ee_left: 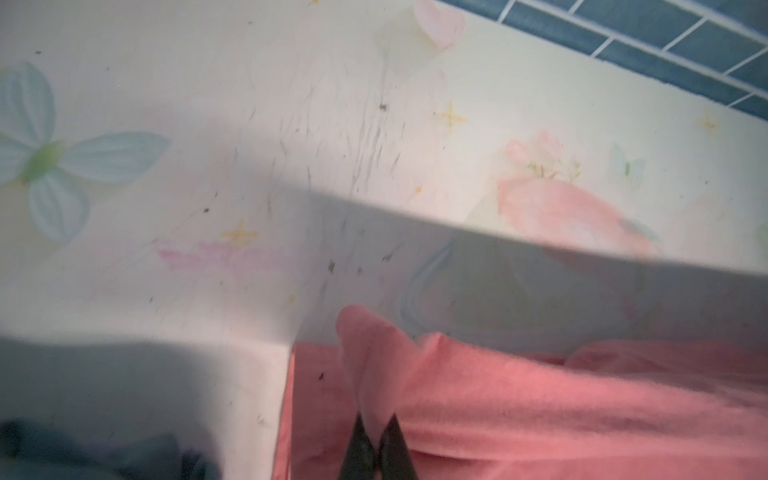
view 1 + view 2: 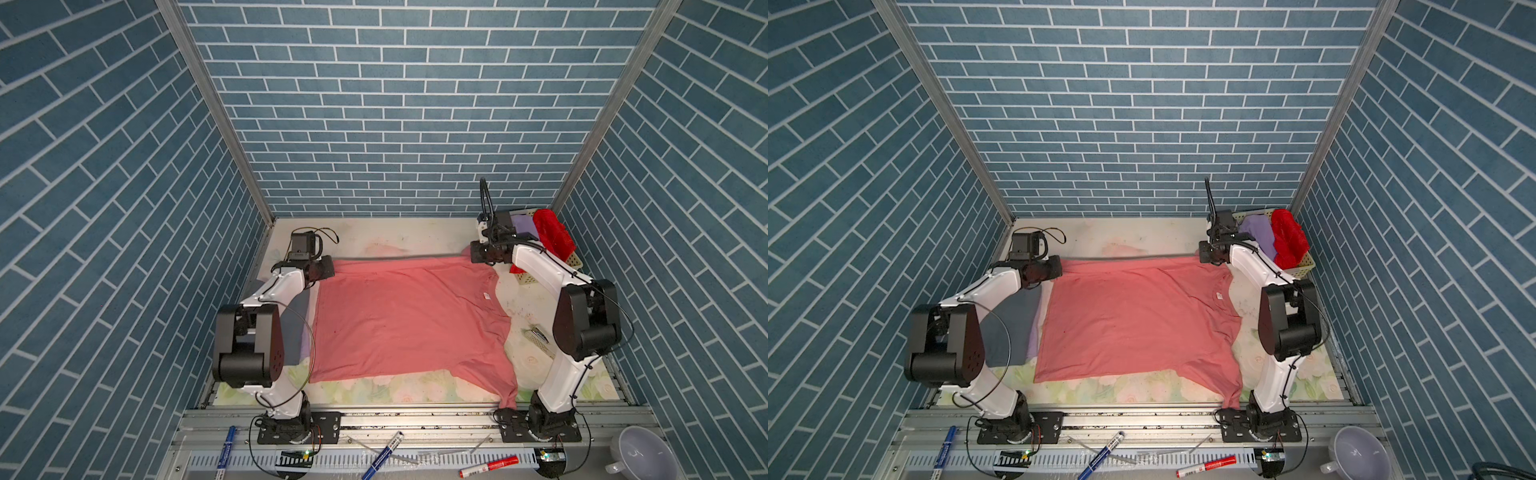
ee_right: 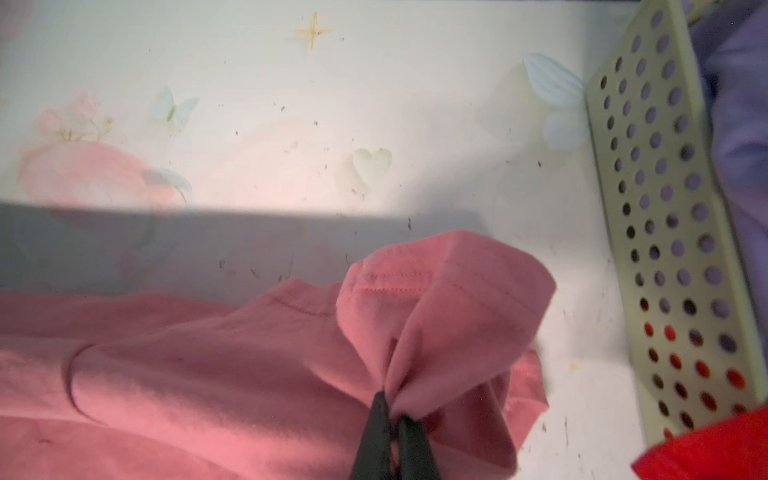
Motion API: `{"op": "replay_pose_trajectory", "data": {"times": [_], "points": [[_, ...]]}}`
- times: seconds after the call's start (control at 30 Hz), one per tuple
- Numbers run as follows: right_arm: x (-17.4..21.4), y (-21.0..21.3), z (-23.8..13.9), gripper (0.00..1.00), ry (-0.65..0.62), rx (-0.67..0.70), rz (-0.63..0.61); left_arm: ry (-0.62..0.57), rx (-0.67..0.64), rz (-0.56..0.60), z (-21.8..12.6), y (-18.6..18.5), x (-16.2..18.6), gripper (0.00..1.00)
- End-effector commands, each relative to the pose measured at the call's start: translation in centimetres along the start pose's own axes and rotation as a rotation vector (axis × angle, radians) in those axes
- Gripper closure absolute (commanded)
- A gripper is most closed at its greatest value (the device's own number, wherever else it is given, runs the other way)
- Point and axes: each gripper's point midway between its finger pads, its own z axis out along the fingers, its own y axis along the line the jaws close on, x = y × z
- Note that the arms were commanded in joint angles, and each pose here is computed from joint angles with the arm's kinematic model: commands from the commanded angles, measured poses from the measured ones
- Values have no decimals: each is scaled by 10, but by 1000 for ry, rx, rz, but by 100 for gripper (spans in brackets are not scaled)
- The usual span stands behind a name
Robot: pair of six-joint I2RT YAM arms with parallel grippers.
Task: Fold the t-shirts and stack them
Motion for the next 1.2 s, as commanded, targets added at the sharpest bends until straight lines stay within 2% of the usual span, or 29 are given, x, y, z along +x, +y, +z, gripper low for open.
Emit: {"op": "replay_pose_trajectory", "data": {"times": [0.0,0.03,0.07,0.1,0.23,0.33,0.47,0.7,0.9,1.17], "points": [[30,-16,-15,100,-1,103,1,-24,-94,-29,-24,23,20,70],[39,-20,-21,98,-2,132,14,-51,-109,-46,-32,28,24,57],[43,-23,-28,79,-13,147,25,-80,-116,-60,-42,29,24,48],[43,-23,-39,66,-40,153,36,-105,-119,-72,-51,31,24,42],[29,-29,-76,53,-181,177,101,-164,-83,-108,-76,24,17,35],[26,-23,-74,52,-189,136,128,-114,-52,-137,-71,17,19,35],[27,-11,-45,53,-134,80,154,-8,-21,-153,-45,7,33,37],[23,11,-2,55,-100,-25,228,68,-12,-109,-1,-12,42,37],[39,2,18,54,-31,39,220,89,-15,-87,33,-17,38,41],[53,-6,28,53,18,88,209,111,-47,-33,57,-14,35,46]]}}
